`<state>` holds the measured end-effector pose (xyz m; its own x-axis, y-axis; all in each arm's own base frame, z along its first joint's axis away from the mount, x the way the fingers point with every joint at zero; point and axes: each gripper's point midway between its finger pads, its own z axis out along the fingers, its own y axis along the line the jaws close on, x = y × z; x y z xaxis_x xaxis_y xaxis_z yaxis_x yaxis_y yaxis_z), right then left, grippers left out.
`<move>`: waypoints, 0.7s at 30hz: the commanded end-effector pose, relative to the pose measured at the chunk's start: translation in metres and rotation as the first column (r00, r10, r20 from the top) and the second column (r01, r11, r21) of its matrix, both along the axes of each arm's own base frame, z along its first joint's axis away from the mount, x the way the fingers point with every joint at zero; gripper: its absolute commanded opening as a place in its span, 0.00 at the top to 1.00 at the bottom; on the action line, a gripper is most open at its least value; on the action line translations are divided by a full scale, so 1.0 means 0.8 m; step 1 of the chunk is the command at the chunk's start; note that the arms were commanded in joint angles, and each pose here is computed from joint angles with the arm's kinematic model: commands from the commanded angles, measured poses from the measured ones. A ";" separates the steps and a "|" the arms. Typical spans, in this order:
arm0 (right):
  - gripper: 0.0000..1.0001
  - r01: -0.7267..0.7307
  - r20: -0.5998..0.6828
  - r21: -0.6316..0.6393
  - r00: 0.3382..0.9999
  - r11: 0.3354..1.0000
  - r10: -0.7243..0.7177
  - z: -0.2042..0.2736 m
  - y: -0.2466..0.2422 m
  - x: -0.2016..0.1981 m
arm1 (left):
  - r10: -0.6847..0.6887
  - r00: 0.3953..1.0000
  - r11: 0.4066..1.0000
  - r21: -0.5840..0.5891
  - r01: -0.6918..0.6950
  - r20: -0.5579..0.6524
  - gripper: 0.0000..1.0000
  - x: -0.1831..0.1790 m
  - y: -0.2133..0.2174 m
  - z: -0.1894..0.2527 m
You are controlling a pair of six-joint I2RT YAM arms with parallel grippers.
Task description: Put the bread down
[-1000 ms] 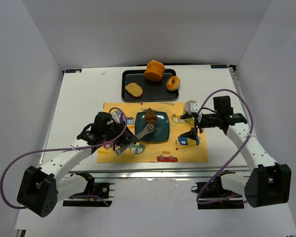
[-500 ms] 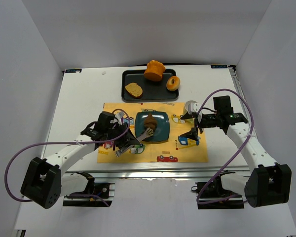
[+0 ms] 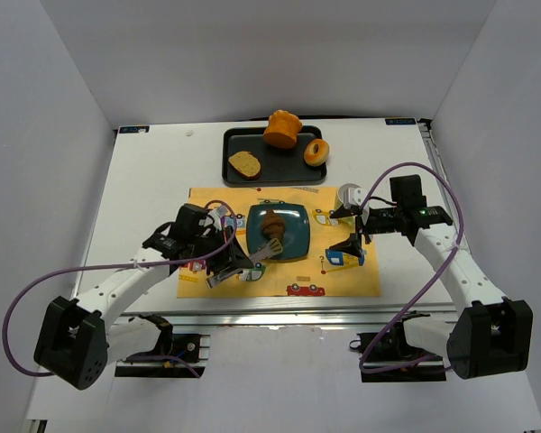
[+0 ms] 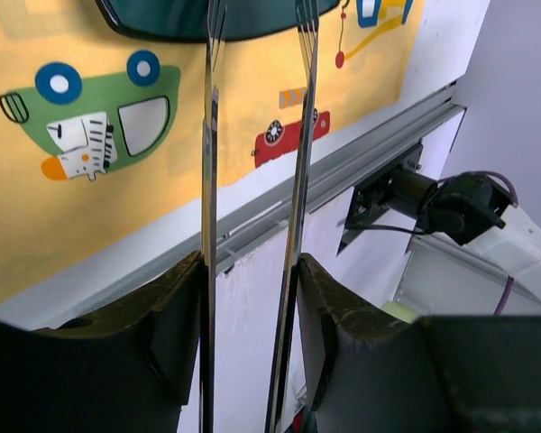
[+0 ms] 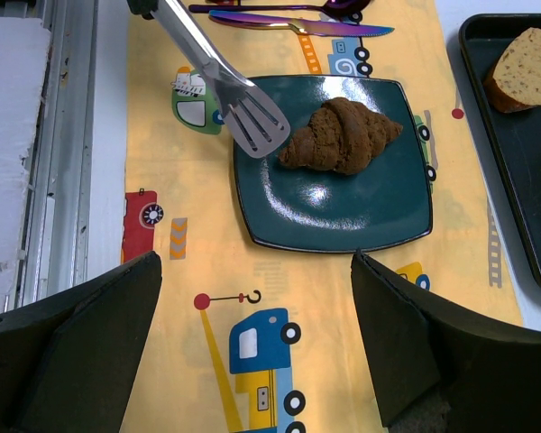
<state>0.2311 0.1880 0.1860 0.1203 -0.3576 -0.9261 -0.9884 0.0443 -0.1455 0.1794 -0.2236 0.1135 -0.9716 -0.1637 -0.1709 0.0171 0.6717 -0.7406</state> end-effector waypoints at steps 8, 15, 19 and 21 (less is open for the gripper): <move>0.11 -0.018 0.022 0.018 1.000 1.000 0.018 0.009 0.002 0.000 | -0.039 0.995 0.990 -0.128 0.050 0.091 0.72 -0.010 -0.012 0.072; 0.11 -0.018 0.021 0.023 1.000 1.000 0.018 0.011 0.002 -0.001 | 0.050 0.970 0.966 -0.258 0.013 0.239 0.96 0.052 -0.040 0.158; 0.10 -0.021 0.035 0.020 0.999 1.000 0.020 0.011 0.002 -0.001 | 0.184 0.947 0.983 -0.054 -0.176 0.264 1.00 0.109 0.020 0.126; 0.11 -0.023 0.040 0.021 0.999 1.000 0.022 0.013 0.002 -0.001 | 0.276 0.928 0.955 0.041 -0.295 0.250 1.00 0.134 0.081 0.104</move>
